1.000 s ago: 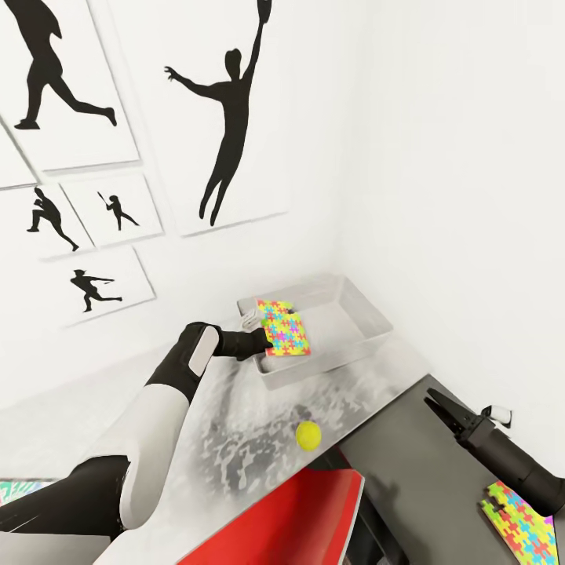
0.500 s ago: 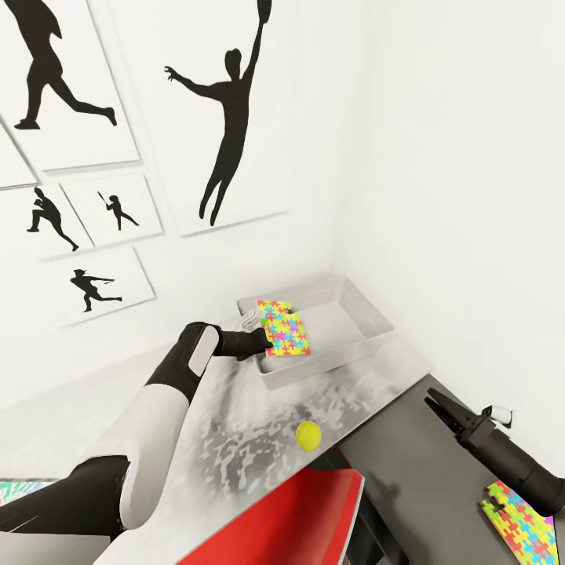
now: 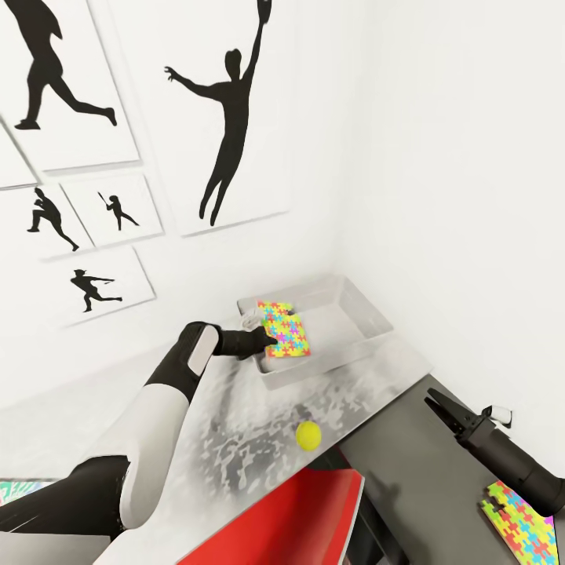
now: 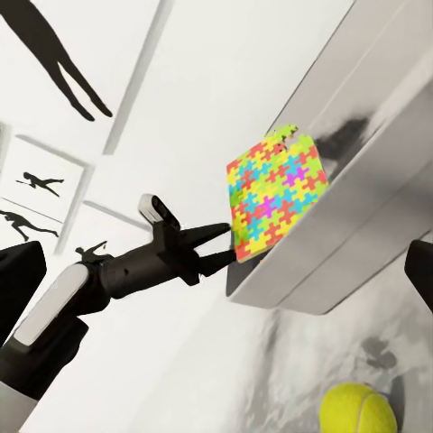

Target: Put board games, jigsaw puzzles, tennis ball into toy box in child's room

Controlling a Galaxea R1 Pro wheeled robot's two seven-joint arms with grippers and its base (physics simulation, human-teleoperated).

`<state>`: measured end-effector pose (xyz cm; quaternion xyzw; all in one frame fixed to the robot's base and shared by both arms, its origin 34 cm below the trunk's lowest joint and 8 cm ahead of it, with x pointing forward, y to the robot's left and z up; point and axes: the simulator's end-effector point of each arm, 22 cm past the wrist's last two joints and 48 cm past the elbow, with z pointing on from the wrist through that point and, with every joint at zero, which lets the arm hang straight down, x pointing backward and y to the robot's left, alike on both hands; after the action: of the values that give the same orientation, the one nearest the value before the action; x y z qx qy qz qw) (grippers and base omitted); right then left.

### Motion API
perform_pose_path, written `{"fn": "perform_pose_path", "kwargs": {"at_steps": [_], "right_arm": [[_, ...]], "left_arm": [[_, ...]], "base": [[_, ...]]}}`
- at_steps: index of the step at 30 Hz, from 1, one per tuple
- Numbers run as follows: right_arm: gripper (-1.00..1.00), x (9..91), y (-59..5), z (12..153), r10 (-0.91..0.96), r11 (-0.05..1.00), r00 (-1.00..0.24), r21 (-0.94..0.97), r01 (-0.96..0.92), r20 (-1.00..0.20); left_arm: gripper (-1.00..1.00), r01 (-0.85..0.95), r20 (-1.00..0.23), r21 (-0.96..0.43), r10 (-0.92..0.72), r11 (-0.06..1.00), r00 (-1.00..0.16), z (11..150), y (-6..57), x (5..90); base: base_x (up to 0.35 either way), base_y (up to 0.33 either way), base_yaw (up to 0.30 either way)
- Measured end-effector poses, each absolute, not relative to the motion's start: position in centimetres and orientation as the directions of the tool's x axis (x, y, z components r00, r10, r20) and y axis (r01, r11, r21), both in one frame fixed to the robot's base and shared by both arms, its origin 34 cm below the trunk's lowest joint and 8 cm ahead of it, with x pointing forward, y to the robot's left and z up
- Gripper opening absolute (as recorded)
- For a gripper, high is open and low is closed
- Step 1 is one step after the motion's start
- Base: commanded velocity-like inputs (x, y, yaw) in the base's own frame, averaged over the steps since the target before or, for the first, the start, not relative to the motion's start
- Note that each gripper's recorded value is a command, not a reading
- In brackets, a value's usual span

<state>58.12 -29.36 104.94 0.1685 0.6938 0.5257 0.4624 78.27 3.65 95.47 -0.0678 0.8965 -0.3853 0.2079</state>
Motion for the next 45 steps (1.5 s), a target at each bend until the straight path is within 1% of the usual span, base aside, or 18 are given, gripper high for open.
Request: {"fn": "perform_pose_path", "kwargs": {"at_steps": [2,20,24,30,45], "right_arm": [[1.0,58.1,-29.4,105.0,0.72,0.39,-0.515,0.885,-0.253,-0.465],[1.0,58.1,-29.3,104.9,0.72,0.39,-0.516,0.885,-0.254,-0.465],[1.0,58.1,-29.4,105.0,0.72,0.39,-0.515,0.885,-0.254,-0.465],[1.0,58.1,-29.4,105.0,0.72,0.391,-0.515,0.885,-0.254,-0.465],[1.0,58.1,-29.3,105.0,0.72,0.39,-0.515,0.885,-0.255,-0.466]], "left_arm": [[1.0,0.037,-0.316,-0.731,-0.29,0.681,-0.903,95.8,3.5,78.3],[1.0,0.056,-0.343,-0.707,-0.273,0.705,-0.899,95.8,3.9,78.6],[1.0,0.062,-0.349,-0.73,-0.293,0.681,-0.89,97.1,3.8,79.1],[1.0,0.055,-0.32,-0.785,-0.328,0.617,-0.889,98.8,3.0,79.3],[1.0,0.058,-0.319,-0.798,-0.339,0.599,-0.885,99.6,3.1,79.5]], "base": [[0.0,0.0,0.0],[0.0,0.0,0.0],[0.0,0.0,0.0],[0.0,0.0,0.0],[0.0,0.0,0.0]]}}
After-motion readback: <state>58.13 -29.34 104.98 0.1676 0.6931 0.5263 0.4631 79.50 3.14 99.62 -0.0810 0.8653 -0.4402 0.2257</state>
